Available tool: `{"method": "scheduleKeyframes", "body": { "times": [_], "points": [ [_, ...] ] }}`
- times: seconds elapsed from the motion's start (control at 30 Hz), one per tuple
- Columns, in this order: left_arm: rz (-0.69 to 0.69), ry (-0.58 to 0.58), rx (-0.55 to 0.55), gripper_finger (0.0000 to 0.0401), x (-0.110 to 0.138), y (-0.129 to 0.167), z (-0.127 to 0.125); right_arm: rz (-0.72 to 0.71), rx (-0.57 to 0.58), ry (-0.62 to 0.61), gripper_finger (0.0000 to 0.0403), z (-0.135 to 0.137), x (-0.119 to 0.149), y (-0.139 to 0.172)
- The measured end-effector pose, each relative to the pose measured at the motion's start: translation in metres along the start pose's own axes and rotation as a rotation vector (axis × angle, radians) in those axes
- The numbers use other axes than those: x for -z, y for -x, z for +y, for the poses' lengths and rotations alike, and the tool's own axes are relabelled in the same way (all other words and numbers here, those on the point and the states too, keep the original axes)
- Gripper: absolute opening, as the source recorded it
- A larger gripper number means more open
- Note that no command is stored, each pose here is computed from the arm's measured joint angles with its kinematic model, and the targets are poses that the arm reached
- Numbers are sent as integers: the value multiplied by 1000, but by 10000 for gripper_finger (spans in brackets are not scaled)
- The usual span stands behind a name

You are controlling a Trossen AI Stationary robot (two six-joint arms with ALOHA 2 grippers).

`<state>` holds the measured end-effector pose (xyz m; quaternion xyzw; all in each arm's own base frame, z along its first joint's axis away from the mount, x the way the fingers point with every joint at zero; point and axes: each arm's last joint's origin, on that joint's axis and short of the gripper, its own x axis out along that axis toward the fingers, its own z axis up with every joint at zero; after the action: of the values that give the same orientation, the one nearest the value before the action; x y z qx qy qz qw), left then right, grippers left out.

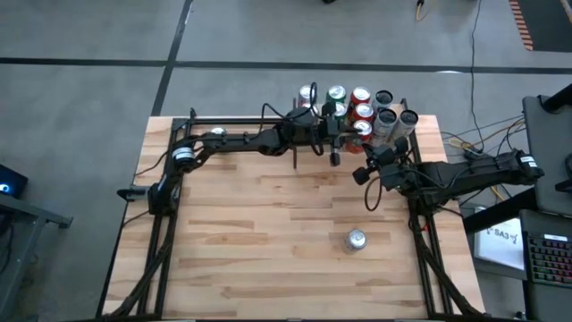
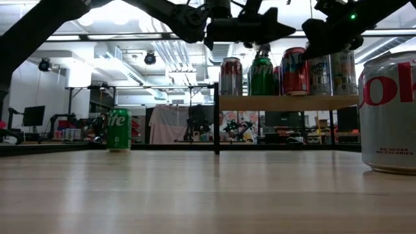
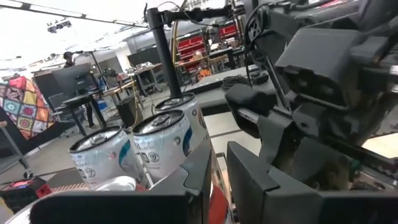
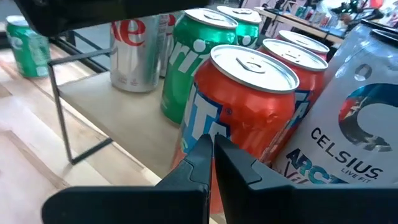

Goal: Place canned beverage on shelf
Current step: Put the orange soda can on the shelf aligned in front of the other orange soda can

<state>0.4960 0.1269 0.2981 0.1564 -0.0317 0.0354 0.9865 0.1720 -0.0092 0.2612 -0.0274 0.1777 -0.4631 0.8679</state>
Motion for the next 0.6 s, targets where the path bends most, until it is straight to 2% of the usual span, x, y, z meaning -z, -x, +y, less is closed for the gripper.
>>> {"method": "scheduleKeyframes", "body": {
  "times": [0.2,0.37,0.6],
  "points": [
    [-16,-6,-1,36,-18,16,2,-2,-47,-65,9,-2,-2,2],
    [-29,-14,45,36,-28,36,0,-7,-103,-116,9,1,-5,3],
    [-92,-29,27,36,-40,84,-6,-50,-186,-195,9,5,-14,3]
  ]
}}
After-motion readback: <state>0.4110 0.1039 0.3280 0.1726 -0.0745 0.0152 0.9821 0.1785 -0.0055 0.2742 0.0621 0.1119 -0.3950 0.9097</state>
